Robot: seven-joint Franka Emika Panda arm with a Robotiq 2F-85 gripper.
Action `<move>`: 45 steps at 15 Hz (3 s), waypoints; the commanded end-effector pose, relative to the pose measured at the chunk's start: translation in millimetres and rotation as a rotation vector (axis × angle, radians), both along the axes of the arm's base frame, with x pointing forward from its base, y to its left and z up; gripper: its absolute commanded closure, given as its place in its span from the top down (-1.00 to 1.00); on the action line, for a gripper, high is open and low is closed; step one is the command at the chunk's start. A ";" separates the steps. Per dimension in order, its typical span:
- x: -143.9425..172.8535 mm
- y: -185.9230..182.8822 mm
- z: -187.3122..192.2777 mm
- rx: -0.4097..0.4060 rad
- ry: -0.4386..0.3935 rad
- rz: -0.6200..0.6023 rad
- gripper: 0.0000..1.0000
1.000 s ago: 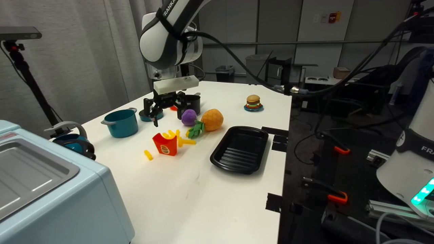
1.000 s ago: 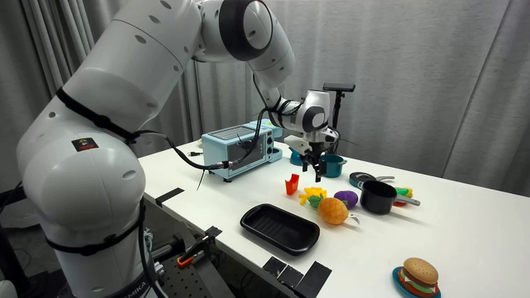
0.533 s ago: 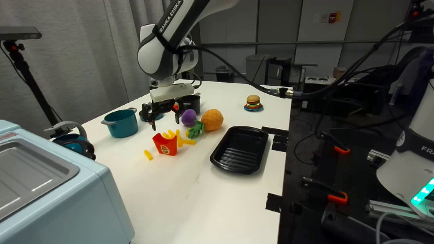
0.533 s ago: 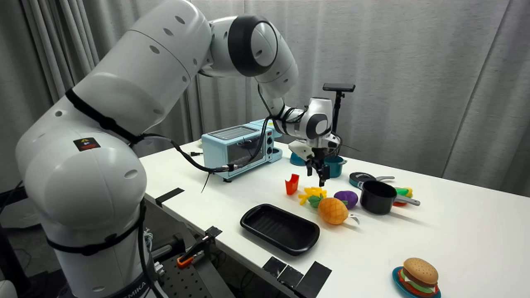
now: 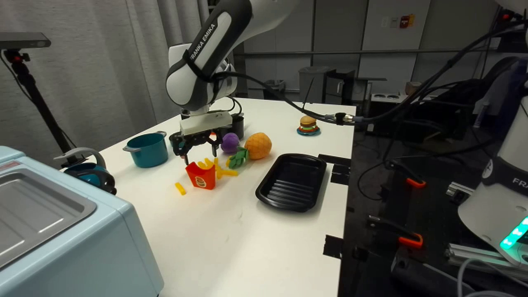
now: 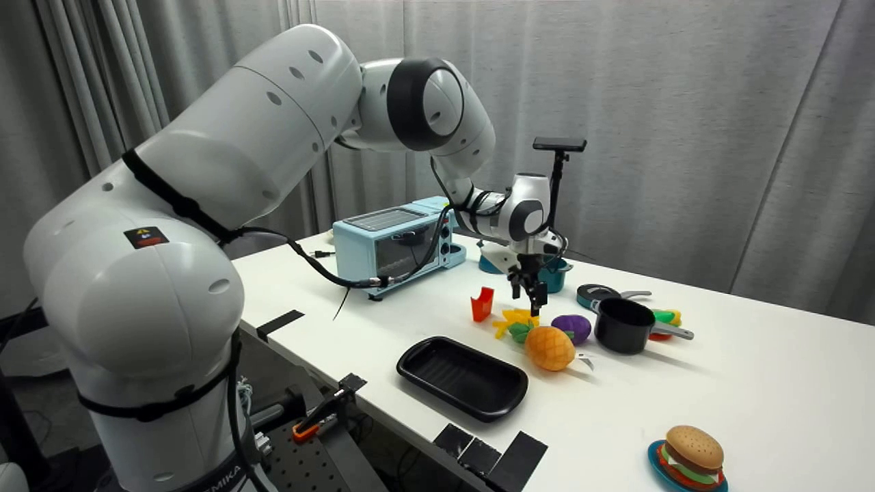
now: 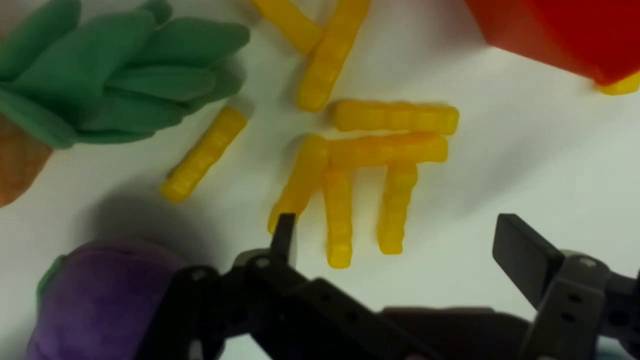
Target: Put the furthest yellow object to the left in the red thing
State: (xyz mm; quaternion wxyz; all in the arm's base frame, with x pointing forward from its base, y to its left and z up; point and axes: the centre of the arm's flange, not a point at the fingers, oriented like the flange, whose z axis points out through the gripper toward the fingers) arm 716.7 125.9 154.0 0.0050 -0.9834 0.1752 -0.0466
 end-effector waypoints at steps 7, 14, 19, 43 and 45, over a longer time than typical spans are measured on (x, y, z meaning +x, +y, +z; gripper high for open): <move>21.1 20.1 -5.7 -0.016 -0.012 -0.011 1.00; 14.4 45.6 -16.7 -0.020 -0.004 -0.007 0.95; 13.8 50.2 -20.9 -0.018 0.001 -0.020 0.14; -18.6 12.3 83.2 0.000 0.044 0.058 -0.93; -27.6 13.3 90.8 0.001 0.061 0.097 -0.93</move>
